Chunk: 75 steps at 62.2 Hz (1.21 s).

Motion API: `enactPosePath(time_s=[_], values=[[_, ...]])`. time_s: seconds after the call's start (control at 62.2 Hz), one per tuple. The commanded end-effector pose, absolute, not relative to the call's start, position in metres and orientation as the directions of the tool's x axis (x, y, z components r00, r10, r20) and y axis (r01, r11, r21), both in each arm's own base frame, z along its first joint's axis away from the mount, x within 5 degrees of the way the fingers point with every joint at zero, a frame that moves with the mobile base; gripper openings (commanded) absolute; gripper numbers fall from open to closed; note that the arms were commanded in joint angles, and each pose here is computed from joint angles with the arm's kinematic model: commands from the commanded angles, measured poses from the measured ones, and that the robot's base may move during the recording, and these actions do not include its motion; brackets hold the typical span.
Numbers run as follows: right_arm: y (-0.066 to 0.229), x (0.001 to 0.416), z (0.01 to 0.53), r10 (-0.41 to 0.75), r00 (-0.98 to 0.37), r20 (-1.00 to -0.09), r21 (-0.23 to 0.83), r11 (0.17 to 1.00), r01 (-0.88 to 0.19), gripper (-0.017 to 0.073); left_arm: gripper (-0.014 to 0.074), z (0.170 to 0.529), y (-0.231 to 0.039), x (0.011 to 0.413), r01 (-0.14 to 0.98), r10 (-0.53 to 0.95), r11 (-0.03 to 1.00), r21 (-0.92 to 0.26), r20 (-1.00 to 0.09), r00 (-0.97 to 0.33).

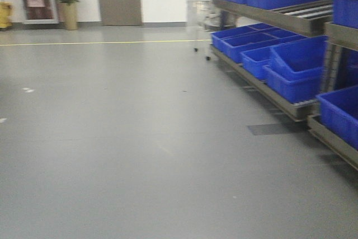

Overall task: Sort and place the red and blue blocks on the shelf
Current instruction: 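Drive the base away from the table carrying both cubes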

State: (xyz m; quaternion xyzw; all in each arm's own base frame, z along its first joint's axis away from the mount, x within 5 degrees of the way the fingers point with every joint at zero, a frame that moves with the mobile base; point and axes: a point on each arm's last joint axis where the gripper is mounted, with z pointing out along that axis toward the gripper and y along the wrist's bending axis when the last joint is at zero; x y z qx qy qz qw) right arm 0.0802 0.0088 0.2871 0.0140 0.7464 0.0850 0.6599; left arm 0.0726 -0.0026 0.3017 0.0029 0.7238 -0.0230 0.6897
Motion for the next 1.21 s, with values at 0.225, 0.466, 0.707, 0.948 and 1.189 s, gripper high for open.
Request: enactPosePath(time_s=[0.225, 0.466, 0.707, 0.948, 1.189], values=[[0.0085, 0.0809, 0.3033, 0.141, -0.028, -0.990, 0.143, 0.984, -0.102, 0.0051, 0.0132, 0.3212, -0.0034, 0.0713, 0.051, -0.048, 0.998, -0.044, -0.997, 0.065], [0.0085, 0.0809, 0.3033, 0.141, -0.028, -0.990, 0.143, 0.984, -0.102, 0.0051, 0.0132, 0.3212, -0.0034, 0.0713, 0.051, -0.048, 0.998, -0.044, -0.997, 0.065], [0.0085, 0.0809, 0.3033, 0.141, -0.028, -0.990, 0.143, 0.984, -0.102, 0.0051, 0.0132, 0.3212, -0.0034, 0.0713, 0.051, -0.048, 0.998, -0.044, -0.997, 0.065], [0.0085, 0.0809, 0.3033, 0.141, -0.028, -0.990, 0.143, 0.984, -0.102, 0.0051, 0.0132, 0.3212, -0.0034, 0.0713, 0.051, -0.048, 0.998, -0.044, -0.997, 0.065], [0.0085, 0.0809, 0.3033, 0.141, -0.028, -0.990, 0.143, 0.984, -0.102, 0.0051, 0.0132, 0.3212, -0.0034, 0.0713, 0.051, -0.048, 0.998, -0.044, -0.997, 0.065]])
